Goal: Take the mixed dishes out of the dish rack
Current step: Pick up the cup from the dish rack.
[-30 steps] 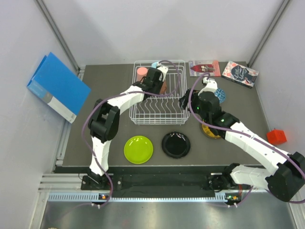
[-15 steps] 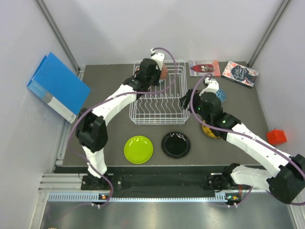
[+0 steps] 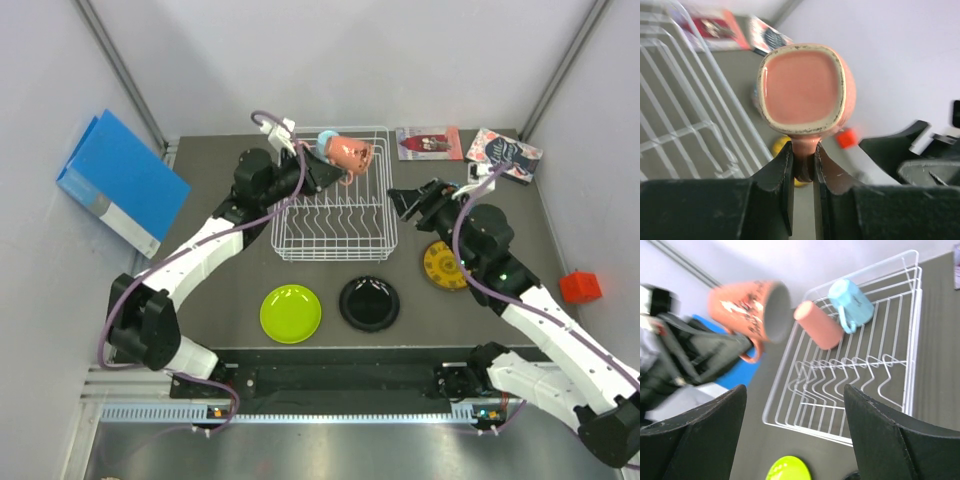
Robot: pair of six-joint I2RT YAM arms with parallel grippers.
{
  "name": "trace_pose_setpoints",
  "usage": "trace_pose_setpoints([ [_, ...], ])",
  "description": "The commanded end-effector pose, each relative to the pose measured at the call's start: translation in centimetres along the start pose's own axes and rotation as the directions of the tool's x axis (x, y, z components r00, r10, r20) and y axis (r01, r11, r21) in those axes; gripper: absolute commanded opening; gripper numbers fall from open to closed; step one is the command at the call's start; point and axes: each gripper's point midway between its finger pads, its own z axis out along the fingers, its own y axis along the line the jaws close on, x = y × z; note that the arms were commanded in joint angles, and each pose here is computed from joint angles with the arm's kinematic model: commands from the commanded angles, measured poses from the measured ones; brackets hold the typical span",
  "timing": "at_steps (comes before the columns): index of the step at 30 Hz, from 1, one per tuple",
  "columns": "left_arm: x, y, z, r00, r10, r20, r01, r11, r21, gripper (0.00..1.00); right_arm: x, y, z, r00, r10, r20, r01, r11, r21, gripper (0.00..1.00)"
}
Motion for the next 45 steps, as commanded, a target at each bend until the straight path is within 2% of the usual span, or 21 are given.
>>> trace_pose_setpoints([
  [1,-1.8,-7.2,-3.4,0.973,-0.231,-0.001,0.215,0.905,0.367,0.00,-2.6,2.5,-1.7,0.994,0.076,0.079,-0.064,0.988,-0.139,0.78],
  [3,-1.6,-8.4,-4.4,0.969,-0.248,-0.005,0.224,0.864,0.452,0.00,-2.5,2.9,-2.0,0.995,0.066,0.073,-0.052,0.984,-0.172,0.77],
  [5,-1.0,-9.1,-5.3,0.946,-0.317,-0.060,0.303,0.807,0.507,0.00,-2.1,2.4,-1.8,0.997,0.051,0.057,-0.041,0.986,-0.164,0.77],
  [6,-1.5,-10.1,-6.0,0.950,-0.308,-0.043,0.276,0.771,0.574,0.00,-1.7,2.3,-1.8,0.998,0.048,0.041,-0.040,0.985,-0.170,0.77],
  [8,-1.3,-10.6,-6.9,0.927,-0.364,-0.095,0.341,0.708,0.618,0.00,-1.3,1.7,-1.6,0.998,0.052,0.036,-0.046,0.987,-0.156,0.76],
  [9,-1.4,-11.1,-7.5,0.930,-0.358,-0.087,0.321,0.669,0.670,0.00,-1.0,2.0,-1.7,0.998,0.053,0.024,-0.048,0.983,-0.176,0.76],
  [10,-1.5,-11.3,-8.0,0.905,-0.403,-0.133,0.378,0.622,0.686,0.00,-0.9,1.9,-1.8,0.998,0.054,0.022,-0.049,0.983,-0.178,0.76],
  [12,-1.0,-10.5,-8.1,0.877,-0.451,-0.167,0.424,0.562,0.711,0.00,-0.5,1.6,-1.7,0.998,0.053,0.017,-0.050,0.983,-0.175,0.76],
  [13,-1.1,-11.1,-9.1,0.869,-0.455,-0.193,0.432,0.507,0.746,0.00,-0.5,1.6,-1.8,0.998,0.053,0.016,-0.050,0.983,-0.176,0.75],
  [14,-0.8,-10.6,-8.7,0.852,-0.476,-0.219,0.466,0.498,0.731,0.00,-0.4,1.7,-1.7,0.999,0.051,0.013,-0.048,0.983,-0.179,0.75],
  [18,0.6,-9.7,-8.4,0.859,-0.464,-0.216,0.464,0.529,0.710,0.00,-0.9,2.3,-1.9,0.999,0.038,0.025,-0.032,0.978,-0.205,0.75],
  [22,0.7,-10.1,-8.5,0.869,-0.440,-0.227,0.456,0.531,0.714,0.00,-1.6,2.5,-1.9,0.998,0.032,0.053,-0.021,0.978,-0.209,0.75],
  [29,1.4,-10.9,-8.4,0.879,-0.403,-0.255,0.455,0.551,0.700,0.00,-0.5,1.7,0.6,1.000,0.003,0.008,-0.002,0.984,-0.176,0.74],
  [34,2.5,-11.2,-8.3,0.888,-0.378,-0.262,0.449,0.588,0.673,0.00,-1.1,2.7,2.1,1.000,-0.011,0.007,0.013,0.979,-0.206,0.73],
  [40,2.9,-11.9,-8.7,0.891,-0.364,-0.271,0.445,0.583,0.680,0.00,-0.8,2.4,3.9,1.000,-0.020,-0.002,0.019,0.981,-0.193,0.72],
  [43,3.2,-11.7,-8.6,0.891,-0.364,-0.270,0.445,0.590,0.674,0.00,-1.0,2.4,4.2,1.000,-0.010,0.002,0.011,0.979,-0.202,0.62],
  [44,3.3,-11.7,-8.7,0.893,-0.362,-0.268,0.443,0.591,0.675,0.00,-0.7,2.5,4.2,1.000,-0.009,-0.007,0.007,0.978,-0.210,0.46],
  [45,3.3,-11.6,-8.7,0.892,-0.365,-0.268,0.444,0.593,0.672,0.00,-0.7,2.5,4.3,1.000,-0.008,-0.010,0.006,0.977,-0.212,0.38],
])
